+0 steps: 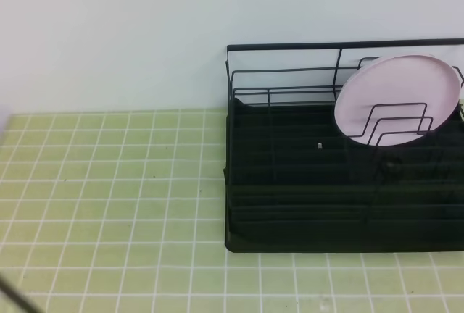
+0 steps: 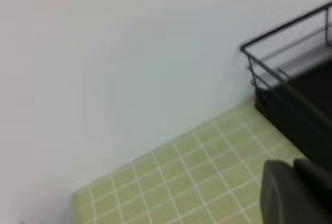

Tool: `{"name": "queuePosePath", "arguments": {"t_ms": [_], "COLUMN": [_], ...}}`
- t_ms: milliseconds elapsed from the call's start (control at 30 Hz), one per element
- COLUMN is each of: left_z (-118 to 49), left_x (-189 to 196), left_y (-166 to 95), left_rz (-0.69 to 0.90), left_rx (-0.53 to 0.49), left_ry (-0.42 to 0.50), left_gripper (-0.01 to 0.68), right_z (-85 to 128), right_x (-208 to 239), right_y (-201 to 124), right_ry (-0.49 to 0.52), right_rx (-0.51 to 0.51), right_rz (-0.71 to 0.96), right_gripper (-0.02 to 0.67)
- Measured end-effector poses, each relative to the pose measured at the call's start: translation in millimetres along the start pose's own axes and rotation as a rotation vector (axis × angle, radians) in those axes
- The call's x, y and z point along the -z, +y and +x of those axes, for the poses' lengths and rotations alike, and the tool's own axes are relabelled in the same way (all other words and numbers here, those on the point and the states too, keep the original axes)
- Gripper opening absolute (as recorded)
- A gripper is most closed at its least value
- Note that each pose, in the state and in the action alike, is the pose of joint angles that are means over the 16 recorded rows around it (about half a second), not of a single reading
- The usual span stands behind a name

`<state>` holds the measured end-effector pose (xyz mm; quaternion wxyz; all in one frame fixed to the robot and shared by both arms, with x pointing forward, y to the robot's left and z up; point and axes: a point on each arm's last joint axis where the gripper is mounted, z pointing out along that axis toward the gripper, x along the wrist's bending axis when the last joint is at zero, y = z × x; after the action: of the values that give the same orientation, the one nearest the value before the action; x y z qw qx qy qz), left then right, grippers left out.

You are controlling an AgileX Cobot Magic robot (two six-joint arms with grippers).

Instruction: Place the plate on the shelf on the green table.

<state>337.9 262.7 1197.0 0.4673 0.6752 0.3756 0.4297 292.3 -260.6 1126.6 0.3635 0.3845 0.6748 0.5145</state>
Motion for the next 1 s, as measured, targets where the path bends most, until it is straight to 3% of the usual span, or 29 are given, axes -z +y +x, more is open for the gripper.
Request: {"name": "queuePosePath", "arguments": {"t_ms": [233, 433, 1000], "left_z": [-9.4, -14.6, -21.0], "left_x": [7.5, 15.0, 13.9], "left_y": [-54.5, -86.2, -118.9], "left_rz": [-0.011, -0.048, -0.004], "left_rx": [0.042, 0.095, 0.131], "left_ry": [-0.026, -0.044, -0.054], "left_gripper": [0.003, 0.0, -0.001], "right_z": [7.4, 9.0, 9.3], "right_x": [7.0, 8.0, 7.9], "right_y": [-47.4, -67.9, -72.8], "right_ry": [-0.056, -0.089, -0.101], "right_rx": [-0.004, 0.01, 0.002], "right_rz": [0.029, 0.025, 0.002], "right_gripper": [0.003, 0.003, 0.001]}}
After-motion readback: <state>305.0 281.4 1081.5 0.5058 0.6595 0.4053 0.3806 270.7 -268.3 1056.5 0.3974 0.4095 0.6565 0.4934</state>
